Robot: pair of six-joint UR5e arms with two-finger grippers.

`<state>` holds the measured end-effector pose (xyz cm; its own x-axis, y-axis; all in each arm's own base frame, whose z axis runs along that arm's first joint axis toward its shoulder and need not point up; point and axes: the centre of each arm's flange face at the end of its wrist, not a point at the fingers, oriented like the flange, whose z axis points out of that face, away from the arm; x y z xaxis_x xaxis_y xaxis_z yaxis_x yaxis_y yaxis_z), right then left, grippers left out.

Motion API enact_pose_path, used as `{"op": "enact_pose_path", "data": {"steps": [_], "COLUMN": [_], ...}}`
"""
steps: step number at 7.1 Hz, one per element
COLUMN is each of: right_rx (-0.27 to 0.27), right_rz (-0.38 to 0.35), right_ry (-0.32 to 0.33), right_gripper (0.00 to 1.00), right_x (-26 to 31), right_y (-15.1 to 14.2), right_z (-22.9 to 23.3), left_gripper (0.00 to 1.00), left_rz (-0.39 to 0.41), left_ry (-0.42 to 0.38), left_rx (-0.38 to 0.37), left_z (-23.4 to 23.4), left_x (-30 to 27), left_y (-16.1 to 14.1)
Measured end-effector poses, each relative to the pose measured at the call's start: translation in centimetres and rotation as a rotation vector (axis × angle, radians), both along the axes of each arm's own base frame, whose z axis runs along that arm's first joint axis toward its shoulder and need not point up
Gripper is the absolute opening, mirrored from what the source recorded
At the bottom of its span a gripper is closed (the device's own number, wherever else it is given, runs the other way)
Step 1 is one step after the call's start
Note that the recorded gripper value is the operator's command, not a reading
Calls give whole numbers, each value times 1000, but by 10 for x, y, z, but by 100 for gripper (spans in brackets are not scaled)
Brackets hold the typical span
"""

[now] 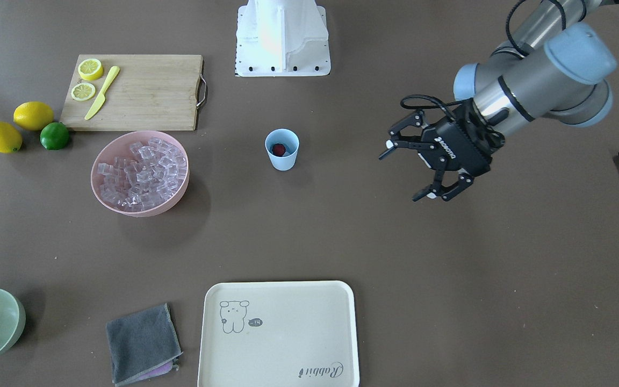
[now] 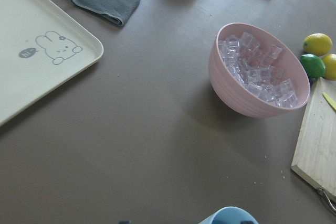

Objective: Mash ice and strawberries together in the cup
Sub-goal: 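Withdraw the empty left gripper away from the cup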

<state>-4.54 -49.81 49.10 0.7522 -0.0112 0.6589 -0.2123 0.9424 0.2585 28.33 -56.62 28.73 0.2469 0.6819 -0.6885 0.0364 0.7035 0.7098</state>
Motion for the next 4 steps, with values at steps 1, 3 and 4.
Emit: {"op": "enact_pose_path", "data": {"steps": [1, 3, 4], "right_rx": [3, 7, 10], "right_rz": [-2, -5, -6], "right_ry": [-1, -1, -2], "right_gripper": [100, 100, 100], "right_x": [-1, -3, -4], "right_y": [-1, -2, -5], "right_z": [-1, -3, -5], "left_gripper": [97, 97, 97], "left_rz": [-58, -126, -142], "left_ry": [-28, -63, -72], "left_rx": [-49, -162, -207], "left_z": [33, 98, 131], "left_x": [-39, -122, -167], "left_y": [-14, -43, -57]}}
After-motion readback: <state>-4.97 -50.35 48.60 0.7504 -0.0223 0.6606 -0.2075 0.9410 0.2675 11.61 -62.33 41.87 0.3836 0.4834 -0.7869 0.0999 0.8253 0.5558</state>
